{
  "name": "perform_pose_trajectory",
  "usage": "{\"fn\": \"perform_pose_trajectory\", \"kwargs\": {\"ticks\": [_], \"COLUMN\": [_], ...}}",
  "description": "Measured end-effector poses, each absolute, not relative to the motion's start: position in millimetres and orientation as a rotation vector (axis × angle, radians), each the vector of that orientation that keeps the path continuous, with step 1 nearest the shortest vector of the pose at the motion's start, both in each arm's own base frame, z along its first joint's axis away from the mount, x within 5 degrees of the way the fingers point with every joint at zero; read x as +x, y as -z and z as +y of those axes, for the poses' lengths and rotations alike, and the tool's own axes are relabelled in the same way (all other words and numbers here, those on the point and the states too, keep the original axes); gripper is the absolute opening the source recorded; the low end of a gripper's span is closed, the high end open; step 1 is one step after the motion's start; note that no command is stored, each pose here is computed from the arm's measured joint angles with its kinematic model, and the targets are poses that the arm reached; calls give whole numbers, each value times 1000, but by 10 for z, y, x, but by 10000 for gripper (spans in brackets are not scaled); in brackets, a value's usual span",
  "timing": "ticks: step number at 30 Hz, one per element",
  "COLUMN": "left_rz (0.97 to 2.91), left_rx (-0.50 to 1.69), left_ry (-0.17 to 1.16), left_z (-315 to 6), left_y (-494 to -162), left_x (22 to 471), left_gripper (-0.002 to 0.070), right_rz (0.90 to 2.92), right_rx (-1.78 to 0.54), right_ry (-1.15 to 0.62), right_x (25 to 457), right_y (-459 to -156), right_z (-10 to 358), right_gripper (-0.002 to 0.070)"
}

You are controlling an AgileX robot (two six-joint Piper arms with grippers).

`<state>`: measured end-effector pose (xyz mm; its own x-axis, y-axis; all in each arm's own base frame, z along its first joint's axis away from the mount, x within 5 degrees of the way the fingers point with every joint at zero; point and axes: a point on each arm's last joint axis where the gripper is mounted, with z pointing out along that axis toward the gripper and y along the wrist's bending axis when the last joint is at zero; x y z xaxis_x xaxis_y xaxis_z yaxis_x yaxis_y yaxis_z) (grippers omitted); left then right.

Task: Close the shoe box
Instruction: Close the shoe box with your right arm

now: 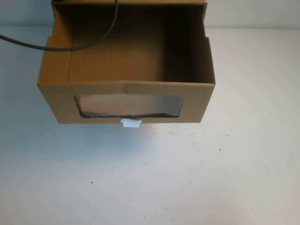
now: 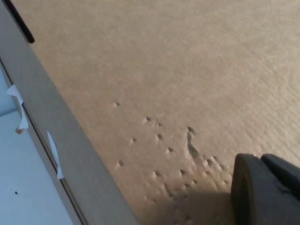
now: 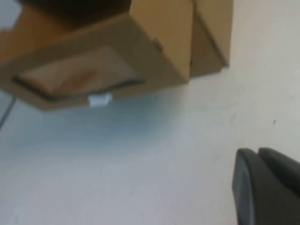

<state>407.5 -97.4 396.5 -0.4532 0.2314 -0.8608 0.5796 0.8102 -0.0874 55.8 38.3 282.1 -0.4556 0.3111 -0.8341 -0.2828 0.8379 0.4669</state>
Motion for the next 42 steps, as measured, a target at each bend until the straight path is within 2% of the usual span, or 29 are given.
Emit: {"fn": "perform_pose_trajectory", "kwargs": {"ticks": [3,7,12,17,22,27,36,42], "left_rz": [2044,2043,2042,2042,2041,2042,2042,2041], "left_rx": [600,598,594,594,592,592,588,587], "left_ry": [463,467,480,481,489,489,497,499], "left_z": [-974,-976,-982,-983,-987,-987,-991,-992], "left_y": [-3965,-3967,-3970,-3970,-3972,-3970,-3966,-3966], "left_x": [4075,4075,4072,4072,4070,4072,4075,4075], "left_gripper": [-2,-2,-2,-2,-2,-2,-2,-2], "right_rz": [2131,2245,2289,2208,2061,2033,2037,2051], "right_rx": [-164,-365,-566,-762,-860,-832,-818,-761], "right_ry": [-676,-690,-754,-740,-760,-758,-727,-701], "right_x": [706,1055,1538,1678,1700,1924,2258,2516], "right_y": [-3094,-3419,-3676,-3839,-3820,-3669,-3562,-3557], "right_z": [483,592,858,1389,1966,2291,2595,2594], "right_gripper": [-11,-11,-11,-11,-11,-11,-11,-11]}}
